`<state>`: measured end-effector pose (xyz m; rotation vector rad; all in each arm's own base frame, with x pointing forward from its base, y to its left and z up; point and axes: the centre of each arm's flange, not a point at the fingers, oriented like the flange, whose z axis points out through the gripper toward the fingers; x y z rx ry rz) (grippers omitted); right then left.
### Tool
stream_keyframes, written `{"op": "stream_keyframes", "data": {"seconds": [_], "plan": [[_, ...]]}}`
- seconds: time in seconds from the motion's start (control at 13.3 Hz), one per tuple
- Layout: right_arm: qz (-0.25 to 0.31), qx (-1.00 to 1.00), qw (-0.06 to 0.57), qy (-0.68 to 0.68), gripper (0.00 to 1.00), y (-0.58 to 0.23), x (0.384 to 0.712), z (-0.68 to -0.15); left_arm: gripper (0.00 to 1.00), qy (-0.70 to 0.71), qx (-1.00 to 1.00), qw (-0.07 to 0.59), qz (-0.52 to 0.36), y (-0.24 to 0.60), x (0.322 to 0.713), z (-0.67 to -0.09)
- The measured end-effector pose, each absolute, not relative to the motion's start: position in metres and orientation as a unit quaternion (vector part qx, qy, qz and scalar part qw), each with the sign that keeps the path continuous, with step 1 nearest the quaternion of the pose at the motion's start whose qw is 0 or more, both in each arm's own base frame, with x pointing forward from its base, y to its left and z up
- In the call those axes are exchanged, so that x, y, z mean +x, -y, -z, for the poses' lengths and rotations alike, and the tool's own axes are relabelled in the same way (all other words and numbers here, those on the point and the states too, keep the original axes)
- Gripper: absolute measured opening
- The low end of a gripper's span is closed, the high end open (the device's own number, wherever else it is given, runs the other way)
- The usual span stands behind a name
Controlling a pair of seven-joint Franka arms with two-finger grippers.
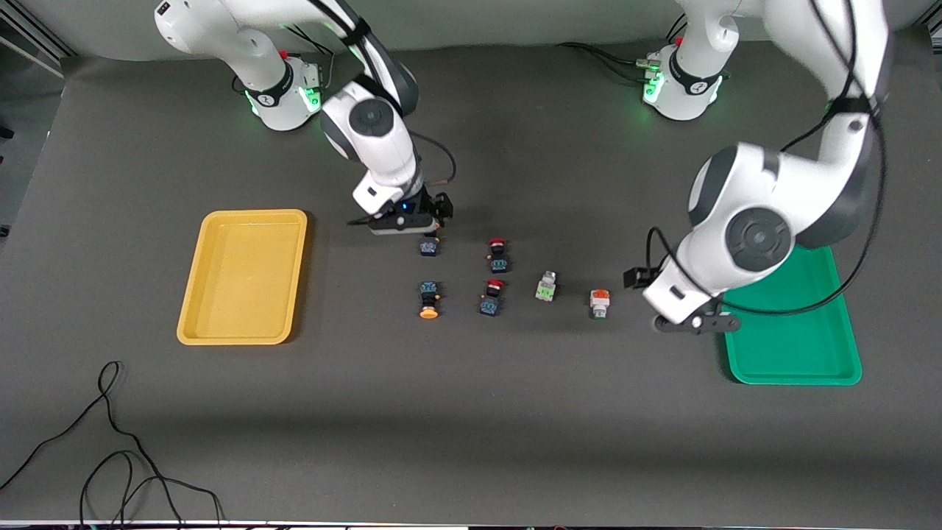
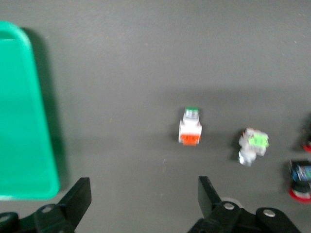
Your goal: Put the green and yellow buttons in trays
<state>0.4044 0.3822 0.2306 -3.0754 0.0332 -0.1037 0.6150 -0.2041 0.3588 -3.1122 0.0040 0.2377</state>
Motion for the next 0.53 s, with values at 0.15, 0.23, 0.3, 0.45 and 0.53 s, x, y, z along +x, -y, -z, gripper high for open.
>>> {"op": "stream_keyframes", "data": {"seconds": [0.15,0.23,0.3,0.45,0.53], "plan": [[0.038,-0.999,0.034,-0.014,1.0,-0.378,0.407,-0.191,0.98,-0.003,-0.997,0.006,-0.076,0.21,0.62,-0.314],[0.041,-0.998,0.033,-0.016,1.0,-0.376,0.409,-0.177,0.98,-0.008,-0.997,0.004,-0.076,0.216,0.618,-0.29],[0.044,-0.998,0.031,-0.017,1.0,-0.372,0.413,-0.167,0.99,-0.012,-0.997,0.001,-0.074,0.224,0.615,-0.267],[0.049,-0.998,0.028,-0.015,1.0,-0.371,0.42,-0.16,0.99,-0.019,-0.997,-0.002,-0.073,0.236,0.607,-0.224],[0.053,-0.998,0.031,-0.015,0.95,-0.374,0.423,-0.163,0.99,-0.021,-0.997,-0.002,-0.076,0.238,0.604,-0.209]]}}
